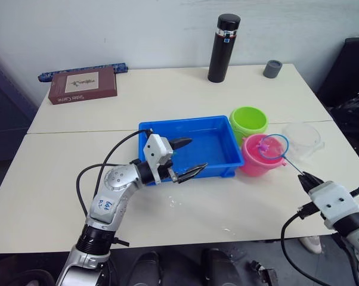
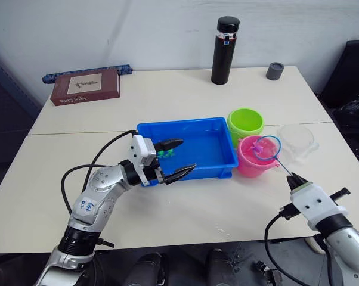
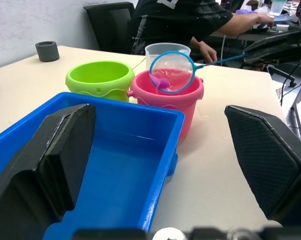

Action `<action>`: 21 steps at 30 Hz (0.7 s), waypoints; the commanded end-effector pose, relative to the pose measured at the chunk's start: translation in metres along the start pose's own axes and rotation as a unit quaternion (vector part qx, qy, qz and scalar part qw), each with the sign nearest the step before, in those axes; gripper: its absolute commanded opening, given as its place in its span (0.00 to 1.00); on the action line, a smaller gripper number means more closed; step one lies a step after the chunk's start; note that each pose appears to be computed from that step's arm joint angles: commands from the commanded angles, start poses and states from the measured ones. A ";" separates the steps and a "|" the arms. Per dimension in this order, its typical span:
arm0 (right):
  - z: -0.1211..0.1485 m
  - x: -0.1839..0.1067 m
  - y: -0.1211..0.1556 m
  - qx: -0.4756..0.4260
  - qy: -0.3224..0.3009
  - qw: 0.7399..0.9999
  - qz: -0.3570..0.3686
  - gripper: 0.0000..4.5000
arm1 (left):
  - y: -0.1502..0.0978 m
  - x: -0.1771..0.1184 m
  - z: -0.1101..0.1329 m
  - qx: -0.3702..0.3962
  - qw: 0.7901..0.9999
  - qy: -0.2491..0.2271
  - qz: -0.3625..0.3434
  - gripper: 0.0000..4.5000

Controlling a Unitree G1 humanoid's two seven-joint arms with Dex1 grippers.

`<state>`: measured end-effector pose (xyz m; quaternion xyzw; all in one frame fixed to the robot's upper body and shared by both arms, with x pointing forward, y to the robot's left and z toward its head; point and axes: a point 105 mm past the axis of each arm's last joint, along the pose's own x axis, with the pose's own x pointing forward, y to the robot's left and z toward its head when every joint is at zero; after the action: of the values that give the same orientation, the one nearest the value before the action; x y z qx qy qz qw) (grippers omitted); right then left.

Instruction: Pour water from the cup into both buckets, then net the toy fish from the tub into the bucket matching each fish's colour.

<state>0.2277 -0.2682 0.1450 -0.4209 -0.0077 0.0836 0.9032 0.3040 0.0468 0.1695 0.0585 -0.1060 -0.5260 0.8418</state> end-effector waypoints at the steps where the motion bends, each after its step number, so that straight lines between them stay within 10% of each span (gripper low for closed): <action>1: 0.011 0.000 -0.006 -0.087 -0.030 0.996 -0.011 0.00 | -0.005 0.002 0.010 0.016 1.000 -0.016 -0.011 0.99; 21: 0.017 0.002 -0.011 -0.387 -0.098 0.917 -0.020 0.00 | -0.005 0.002 0.009 0.018 1.000 -0.017 -0.009 0.99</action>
<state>0.2302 -0.2580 0.1509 -0.7148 -0.1198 0.1189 0.6787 0.3039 0.0466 0.1698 0.0596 -0.1077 -0.5257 0.8417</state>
